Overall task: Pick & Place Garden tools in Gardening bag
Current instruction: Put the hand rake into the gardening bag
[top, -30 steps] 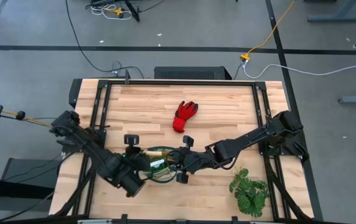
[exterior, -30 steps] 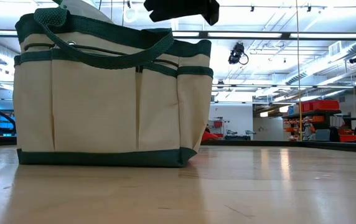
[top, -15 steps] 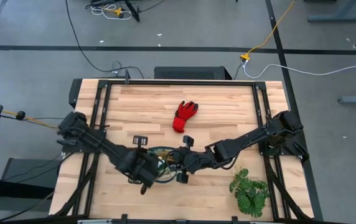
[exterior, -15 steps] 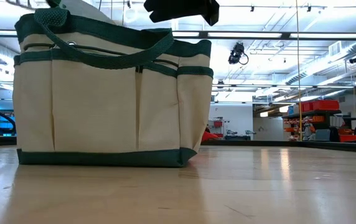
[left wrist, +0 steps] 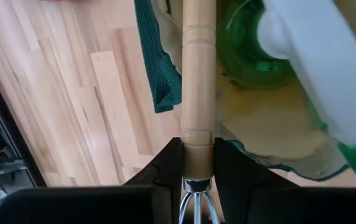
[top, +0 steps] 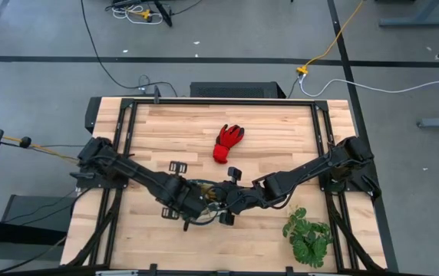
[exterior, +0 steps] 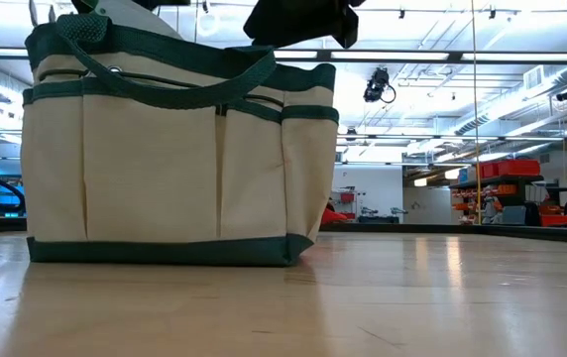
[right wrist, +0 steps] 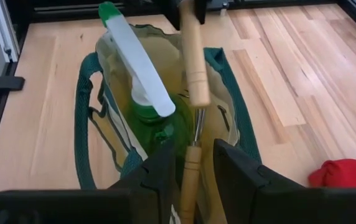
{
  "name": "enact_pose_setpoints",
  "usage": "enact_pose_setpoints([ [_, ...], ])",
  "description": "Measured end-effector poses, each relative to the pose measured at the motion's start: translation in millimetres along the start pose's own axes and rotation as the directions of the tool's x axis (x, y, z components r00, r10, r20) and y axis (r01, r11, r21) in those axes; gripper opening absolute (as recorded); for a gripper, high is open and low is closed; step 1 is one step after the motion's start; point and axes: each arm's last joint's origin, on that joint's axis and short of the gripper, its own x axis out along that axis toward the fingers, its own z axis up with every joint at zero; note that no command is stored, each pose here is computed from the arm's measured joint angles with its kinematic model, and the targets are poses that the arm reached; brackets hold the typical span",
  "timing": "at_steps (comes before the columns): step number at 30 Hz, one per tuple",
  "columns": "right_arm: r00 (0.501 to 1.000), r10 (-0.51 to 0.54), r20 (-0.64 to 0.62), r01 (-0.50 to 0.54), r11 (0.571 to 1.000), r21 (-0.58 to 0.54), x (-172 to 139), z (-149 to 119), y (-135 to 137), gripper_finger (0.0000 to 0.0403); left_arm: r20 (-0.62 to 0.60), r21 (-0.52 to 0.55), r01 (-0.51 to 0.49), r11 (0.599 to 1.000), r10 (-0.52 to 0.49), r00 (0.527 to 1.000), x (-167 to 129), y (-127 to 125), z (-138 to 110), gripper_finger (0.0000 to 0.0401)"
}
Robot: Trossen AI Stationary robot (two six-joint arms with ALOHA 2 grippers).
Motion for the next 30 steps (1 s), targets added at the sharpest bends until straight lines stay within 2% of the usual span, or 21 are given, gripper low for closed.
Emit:
enact_pose_setpoints([
  [6, 1.000, -0.002, -0.007, 0.002, 1.000, -0.003, 0, -1, 0, 0.0112, -0.009, -0.018, 0.029, 0.999, -0.029, 1.000, 5, 6, 5, 0.0073],
  [16, 1.000, -0.003, -0.007, 0.003, 1.000, -0.004, 0, -1, 0, 0.0112, 0.013, -0.101, 0.141, 0.985, -0.141, 0.990, 9, 20, 15, 0.0073],
  [21, 1.000, -0.003, -0.007, 0.003, 1.000, -0.003, 0, -1, 0, 0.0112, 0.046, -0.133, 0.226, 0.965, -0.221, 0.974, 11, 26, 22, 0.0073],
  [30, 1.000, -0.005, -0.005, 0.005, 1.000, -0.003, 0, -1, 0, 0.0112, 0.073, -0.170, 0.274, 0.946, -0.265, 0.961, 15, 36, 28, 0.0073],
])
